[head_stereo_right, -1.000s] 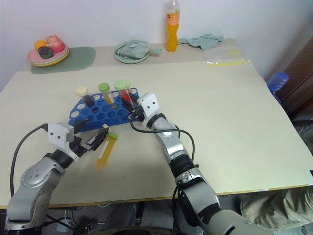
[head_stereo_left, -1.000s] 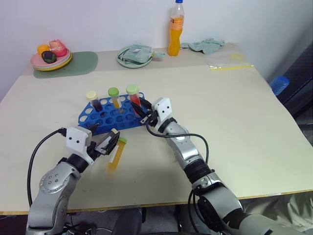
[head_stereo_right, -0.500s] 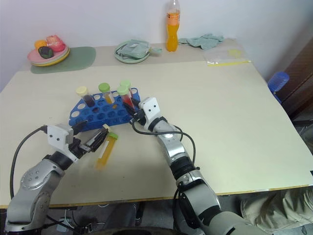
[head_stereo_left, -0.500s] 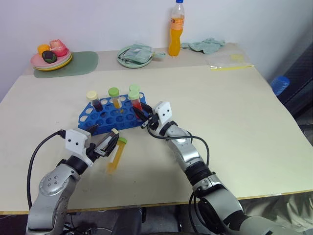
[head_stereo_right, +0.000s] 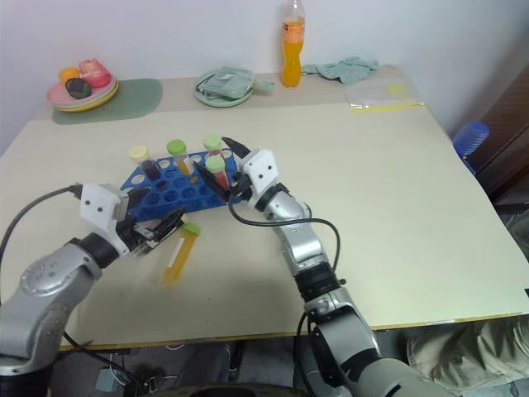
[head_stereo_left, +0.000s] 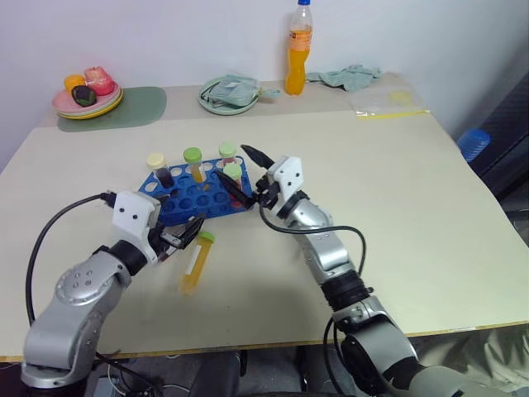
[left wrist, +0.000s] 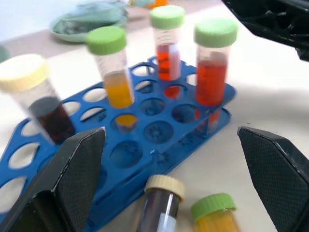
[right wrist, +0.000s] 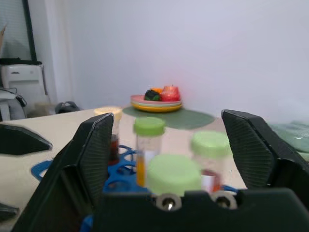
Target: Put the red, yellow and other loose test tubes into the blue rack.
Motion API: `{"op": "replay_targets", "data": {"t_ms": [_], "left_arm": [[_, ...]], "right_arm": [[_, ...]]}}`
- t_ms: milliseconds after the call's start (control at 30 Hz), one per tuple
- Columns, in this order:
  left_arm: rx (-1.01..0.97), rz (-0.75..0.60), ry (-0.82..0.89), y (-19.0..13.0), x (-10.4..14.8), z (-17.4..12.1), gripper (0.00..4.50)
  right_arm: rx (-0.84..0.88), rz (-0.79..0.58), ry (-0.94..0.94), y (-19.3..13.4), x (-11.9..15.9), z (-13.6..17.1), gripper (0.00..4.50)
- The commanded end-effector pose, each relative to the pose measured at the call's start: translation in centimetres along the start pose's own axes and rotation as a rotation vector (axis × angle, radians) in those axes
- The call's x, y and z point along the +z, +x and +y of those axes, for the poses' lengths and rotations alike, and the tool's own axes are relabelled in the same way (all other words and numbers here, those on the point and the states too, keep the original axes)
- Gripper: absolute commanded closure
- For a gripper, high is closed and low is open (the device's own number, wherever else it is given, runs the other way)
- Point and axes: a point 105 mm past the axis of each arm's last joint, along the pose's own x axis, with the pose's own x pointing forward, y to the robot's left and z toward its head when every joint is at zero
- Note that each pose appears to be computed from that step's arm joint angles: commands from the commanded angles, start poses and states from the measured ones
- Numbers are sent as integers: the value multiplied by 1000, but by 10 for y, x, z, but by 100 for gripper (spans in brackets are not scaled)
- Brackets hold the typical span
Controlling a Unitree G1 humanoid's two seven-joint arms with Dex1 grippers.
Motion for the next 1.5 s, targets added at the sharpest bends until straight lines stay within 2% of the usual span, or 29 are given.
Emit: {"op": "replay_targets", "data": {"t_ms": [33,100,167,267,367,433,567,667,767,867,933,1067,1100,1233,1300,1333,1400,1500], "left_arm": [[-106,149,34,-7,10,-13,0],[-144,381,86,-9,4,-16,0],[-181,547,37,-12,-6,-16,0],[-226,650,25,-15,-14,-20,0],[-207,710,36,-14,-23,-23,0],[-181,709,-30,-6,-27,-25,0],[-153,731,-129,6,-44,-38,0],[-124,727,-207,11,-43,-50,0],[-62,777,-256,12,-47,-55,0],[-18,807,-276,14,-49,-58,88],[4,805,-275,15,-48,-57,176],[8,773,-231,15,-38,-55,358],[-12,756,-222,14,-34,-56,376],[-83,613,-117,2,-3,-53,376],[-92,423,-37,-1,20,-48,376],[-16,268,49,-1,36,-36,376],[63,65,153,-7,55,-22,376],[122,-99,54,-13,53,1,376]], "right_arm": [[37,-18,-37,-14,18,-8,57],[90,32,-62,-32,20,-14,57],[214,105,-63,-52,19,-9,57],[362,197,-36,-77,20,-1,57],[483,278,-19,-98,24,7,57],[535,318,-13,-107,24,13,57],[559,334,-16,-106,19,22,57],[568,333,-18,-104,18,25,57],[572,334,-19,-103,17,27,57],[580,341,-23,-103,16,28,47],[583,343,-26,-103,15,28,47],[585,347,-26,-103,15,29,47],[584,349,-26,-104,14,30,47],[576,357,-29,-106,13,27,47],[570,357,-29,-106,14,26,47],[565,358,-30,-106,13,25,47],[559,360,-31,-106,12,24,47],[541,357,-24,-105,10,22,47]]}}
